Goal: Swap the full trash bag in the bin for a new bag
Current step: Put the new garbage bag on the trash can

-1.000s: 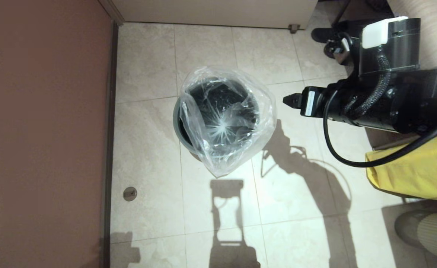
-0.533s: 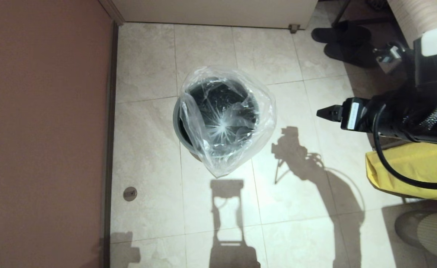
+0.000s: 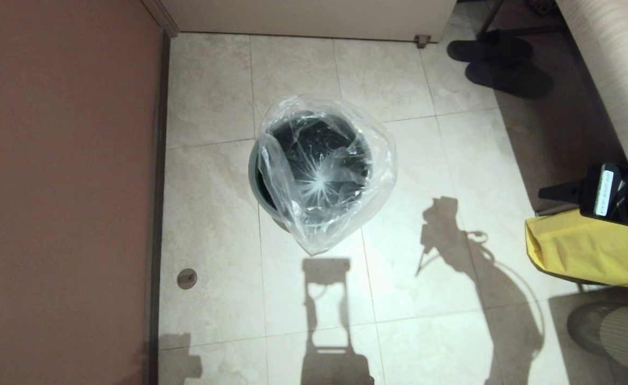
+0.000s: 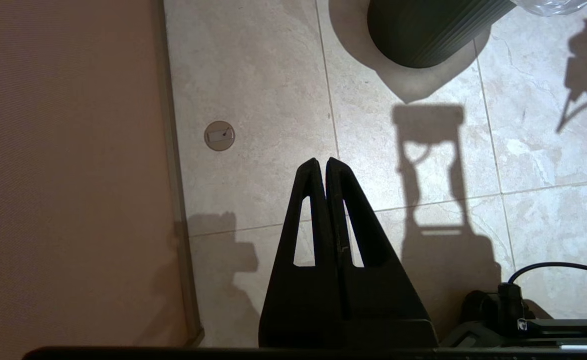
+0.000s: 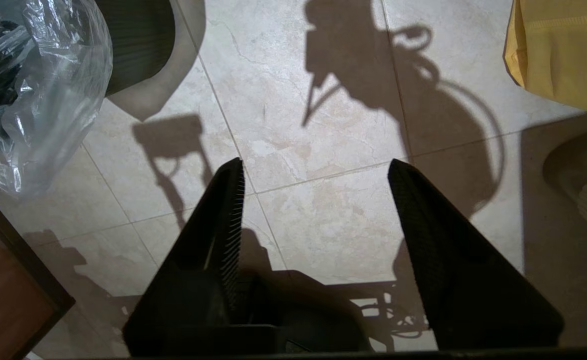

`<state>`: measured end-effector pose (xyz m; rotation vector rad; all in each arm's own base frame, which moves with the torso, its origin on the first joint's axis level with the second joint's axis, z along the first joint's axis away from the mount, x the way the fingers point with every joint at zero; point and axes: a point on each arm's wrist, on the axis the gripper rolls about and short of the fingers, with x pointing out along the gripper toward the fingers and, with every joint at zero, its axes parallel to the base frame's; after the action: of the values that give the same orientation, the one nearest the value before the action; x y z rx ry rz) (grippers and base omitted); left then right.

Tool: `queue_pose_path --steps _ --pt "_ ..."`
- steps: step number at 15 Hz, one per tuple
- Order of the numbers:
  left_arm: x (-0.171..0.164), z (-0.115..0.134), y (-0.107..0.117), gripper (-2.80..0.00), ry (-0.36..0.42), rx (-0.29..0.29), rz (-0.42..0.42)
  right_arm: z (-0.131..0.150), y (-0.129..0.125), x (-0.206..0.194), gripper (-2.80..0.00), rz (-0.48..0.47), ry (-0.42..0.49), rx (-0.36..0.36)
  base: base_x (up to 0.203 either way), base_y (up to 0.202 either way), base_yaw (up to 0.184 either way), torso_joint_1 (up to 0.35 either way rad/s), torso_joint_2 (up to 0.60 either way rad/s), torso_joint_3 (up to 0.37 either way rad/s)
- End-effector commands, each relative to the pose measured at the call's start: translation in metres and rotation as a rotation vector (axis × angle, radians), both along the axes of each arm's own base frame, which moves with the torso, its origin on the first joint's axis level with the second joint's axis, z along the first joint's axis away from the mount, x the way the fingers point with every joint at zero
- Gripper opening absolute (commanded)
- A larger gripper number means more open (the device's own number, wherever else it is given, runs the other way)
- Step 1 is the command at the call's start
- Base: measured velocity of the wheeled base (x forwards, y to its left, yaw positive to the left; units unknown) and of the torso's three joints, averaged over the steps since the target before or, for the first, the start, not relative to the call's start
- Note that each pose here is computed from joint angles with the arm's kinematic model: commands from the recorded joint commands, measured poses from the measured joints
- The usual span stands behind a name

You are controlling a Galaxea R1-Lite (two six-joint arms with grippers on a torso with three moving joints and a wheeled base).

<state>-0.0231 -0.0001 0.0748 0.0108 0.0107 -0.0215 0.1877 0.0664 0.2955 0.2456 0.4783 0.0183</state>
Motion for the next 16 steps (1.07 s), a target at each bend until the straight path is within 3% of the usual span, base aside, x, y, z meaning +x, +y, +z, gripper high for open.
queue_pose_path --steps 1,6,9,12,14,16 --pt "0.0 0.0 0.0 -2.8 0.001 0.0 0.0 0.003 -0.007 -0.012 -2.8 -0.012 -0.022 0.009 0.0 0.0 0.0 0.0 0.0 0.0" --pt "0.0 0.0 0.0 -2.8 0.0 -0.014 0.012 -0.015 -0.022 -0.053 -2.8 -0.013 0.007 0.001 0.0 0.0 0.0 0.0 0.0 0.0" --pt "0.0 0.0 0.0 -2.8 0.005 -0.008 0.014 -0.032 -0.033 -0.08 -2.8 -0.004 0.077 -0.008 0.0 0.0 0.0 0.0 0.0 0.0" --pt "-0.001 0.003 0.0 -2.8 -0.007 0.001 0.011 -0.039 -0.039 -0.093 -2.8 -0.032 0.08 0.031 0.0 0.0 0.0 0.0 0.0 0.0" --pt "-0.004 0.021 0.0 -2.8 -0.038 0.003 -0.011 -0.042 -0.042 -0.101 -2.8 -0.04 0.075 0.035 0.0 0.0 0.0 0.0 0.0 0.0" --pt "0.001 0.049 -0.001 -2.8 -0.017 0.003 -0.05 -0.047 -0.044 -0.105 -2.8 -0.041 0.082 0.035 0.0 0.0 0.0 0.0 0.0 0.0"
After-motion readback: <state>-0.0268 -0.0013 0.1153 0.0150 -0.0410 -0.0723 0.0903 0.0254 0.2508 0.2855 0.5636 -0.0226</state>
